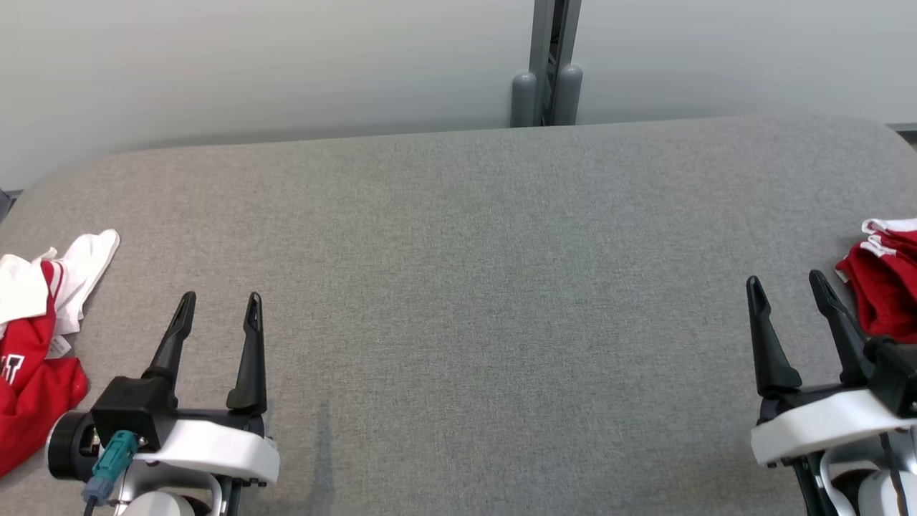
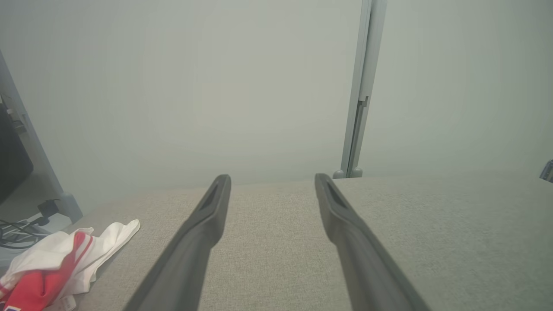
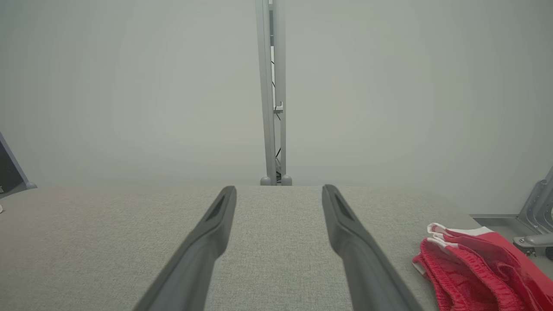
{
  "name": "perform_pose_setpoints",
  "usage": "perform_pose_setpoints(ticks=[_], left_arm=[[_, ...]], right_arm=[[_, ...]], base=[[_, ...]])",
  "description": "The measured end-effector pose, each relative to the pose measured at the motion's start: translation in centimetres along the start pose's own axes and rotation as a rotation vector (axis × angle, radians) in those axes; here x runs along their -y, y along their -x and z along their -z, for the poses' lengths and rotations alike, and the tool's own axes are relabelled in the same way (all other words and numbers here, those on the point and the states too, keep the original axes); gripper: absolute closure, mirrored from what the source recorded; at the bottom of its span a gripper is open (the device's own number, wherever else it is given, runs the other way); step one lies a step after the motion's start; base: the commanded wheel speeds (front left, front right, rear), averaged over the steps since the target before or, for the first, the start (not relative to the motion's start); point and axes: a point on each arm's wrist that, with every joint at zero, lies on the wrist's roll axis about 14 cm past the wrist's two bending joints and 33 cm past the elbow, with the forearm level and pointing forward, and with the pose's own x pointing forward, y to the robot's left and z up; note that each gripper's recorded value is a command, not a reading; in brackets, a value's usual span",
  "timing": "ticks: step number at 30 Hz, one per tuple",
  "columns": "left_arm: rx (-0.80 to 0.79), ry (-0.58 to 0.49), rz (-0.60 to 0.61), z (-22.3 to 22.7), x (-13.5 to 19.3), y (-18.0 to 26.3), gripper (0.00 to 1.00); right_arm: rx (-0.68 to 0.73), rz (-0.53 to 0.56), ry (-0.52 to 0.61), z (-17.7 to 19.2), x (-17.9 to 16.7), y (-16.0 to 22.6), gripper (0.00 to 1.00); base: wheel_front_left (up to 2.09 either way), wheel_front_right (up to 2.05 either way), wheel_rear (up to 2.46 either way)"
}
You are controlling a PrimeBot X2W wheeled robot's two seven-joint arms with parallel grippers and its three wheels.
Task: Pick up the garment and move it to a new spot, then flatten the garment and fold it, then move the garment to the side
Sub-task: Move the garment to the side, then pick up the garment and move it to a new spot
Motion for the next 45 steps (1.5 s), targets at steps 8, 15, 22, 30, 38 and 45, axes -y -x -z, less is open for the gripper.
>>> perform_pose_setpoints(ticks=[8, 15, 22, 30, 38, 45], left_arm=[[-0.013, -0.015, -0.018, -0.2, -0.6, 2.0, 0.0], [-0.013, -0.021, -0.044, -0.4, -1.5, 3.3, 0.0], [-0.013, -0.016, -0.059, -0.5, -2.0, 3.5, 0.0], [-0.019, -0.014, -0.059, -0.2, -2.0, 3.4, 0.0], [-0.023, -0.013, -0.065, -0.1, -2.1, 3.3, 0.0], [-0.02, -0.013, -0.079, -0.3, -2.6, 3.4, 0.0]], right_arm=[[-0.01, 0.019, 0.002, -0.4, 0.5, 2.2, 0.0], [-0.029, 0.035, 0.015, -0.5, 1.0, 3.8, 0.0], [-0.035, 0.042, 0.026, -0.7, 1.2, 4.4, 0.0], [-0.043, 0.043, 0.025, -0.6, 1.2, 4.5, 0.0], [-0.044, 0.036, 0.014, -0.4, 1.0, 4.3, 0.0], [-0.047, 0.021, 0.004, -0.2, 0.5, 3.9, 0.0]], base=[[0.0, 0.0, 0.0], [0.0, 0.0, 0.0], [0.0, 0.0, 0.0], [0.0, 0.0, 0.0], [0.0, 0.0, 0.0], [0.0, 0.0, 0.0]])
